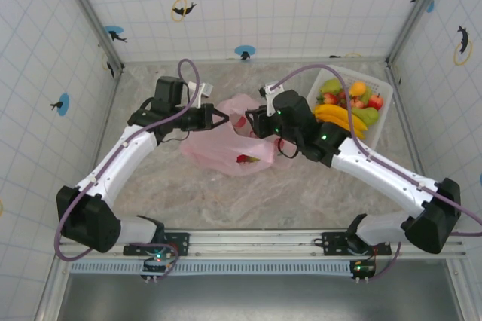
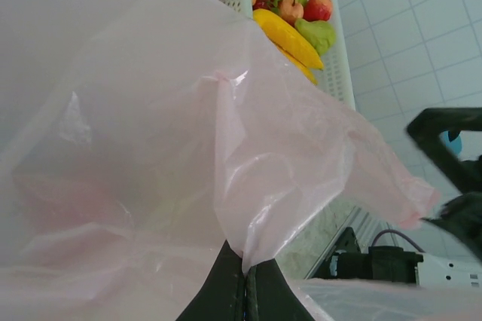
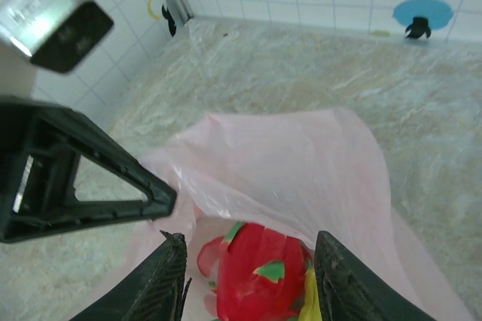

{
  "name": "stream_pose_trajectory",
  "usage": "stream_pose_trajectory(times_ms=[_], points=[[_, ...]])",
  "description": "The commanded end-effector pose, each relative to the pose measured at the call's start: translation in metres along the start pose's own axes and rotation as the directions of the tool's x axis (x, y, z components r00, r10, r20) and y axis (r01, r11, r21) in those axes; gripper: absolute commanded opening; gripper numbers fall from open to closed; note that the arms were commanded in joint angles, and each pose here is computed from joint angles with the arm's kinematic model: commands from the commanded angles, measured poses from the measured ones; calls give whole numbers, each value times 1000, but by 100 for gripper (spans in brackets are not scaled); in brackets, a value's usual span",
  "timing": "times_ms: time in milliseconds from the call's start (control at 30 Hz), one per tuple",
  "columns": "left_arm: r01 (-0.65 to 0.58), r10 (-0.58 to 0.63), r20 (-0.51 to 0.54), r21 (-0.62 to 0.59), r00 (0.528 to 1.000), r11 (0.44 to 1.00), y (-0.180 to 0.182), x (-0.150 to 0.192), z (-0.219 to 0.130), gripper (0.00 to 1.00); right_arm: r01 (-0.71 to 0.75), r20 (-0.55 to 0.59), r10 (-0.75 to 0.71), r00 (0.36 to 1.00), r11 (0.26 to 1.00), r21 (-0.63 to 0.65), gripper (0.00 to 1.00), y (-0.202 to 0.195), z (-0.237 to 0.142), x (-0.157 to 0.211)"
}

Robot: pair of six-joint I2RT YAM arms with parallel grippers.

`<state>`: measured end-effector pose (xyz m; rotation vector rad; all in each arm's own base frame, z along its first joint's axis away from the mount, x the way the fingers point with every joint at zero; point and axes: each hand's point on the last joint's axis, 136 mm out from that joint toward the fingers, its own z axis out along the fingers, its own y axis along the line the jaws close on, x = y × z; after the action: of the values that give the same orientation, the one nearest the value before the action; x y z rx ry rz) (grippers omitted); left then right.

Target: Place the fake fruits into the plastic bag and tie a complex knot

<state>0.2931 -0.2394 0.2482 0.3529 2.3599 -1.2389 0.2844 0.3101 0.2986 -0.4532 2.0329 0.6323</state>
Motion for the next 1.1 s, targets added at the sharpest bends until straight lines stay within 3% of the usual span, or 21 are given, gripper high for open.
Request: stream_pose_trajectory(times_ms=[0, 200, 367, 600, 767, 1067], points=[[-23, 23, 20, 19, 1000, 1000, -5, -3, -5, 0, 14, 83, -19, 996, 998, 58, 49, -10, -29, -35], [-21, 21, 26, 10, 999, 1000, -4, -4, -6, 0, -49, 120, 27, 992, 982, 183, 50, -50, -56, -48], [-19, 18, 30, 8, 999, 1000, -4, -6, -6, 0, -141, 108, 113, 988, 941, 307, 63, -108, -98, -37], [-27, 26, 39, 8, 999, 1000, -7, -9, -8, 0, -121, -122, 214, 969, 844, 523, 78, -185, -126, 37], [-28, 28, 39, 6, 999, 1000, -7, -8, -8, 0, -150, -239, 330, 913, 818, 556, 85, -219, -109, 88], [-29, 29, 40, 9, 999, 1000, -8, -8, -9, 0, -180, -315, 446, 838, 770, 612, 88, -277, -40, 125]])
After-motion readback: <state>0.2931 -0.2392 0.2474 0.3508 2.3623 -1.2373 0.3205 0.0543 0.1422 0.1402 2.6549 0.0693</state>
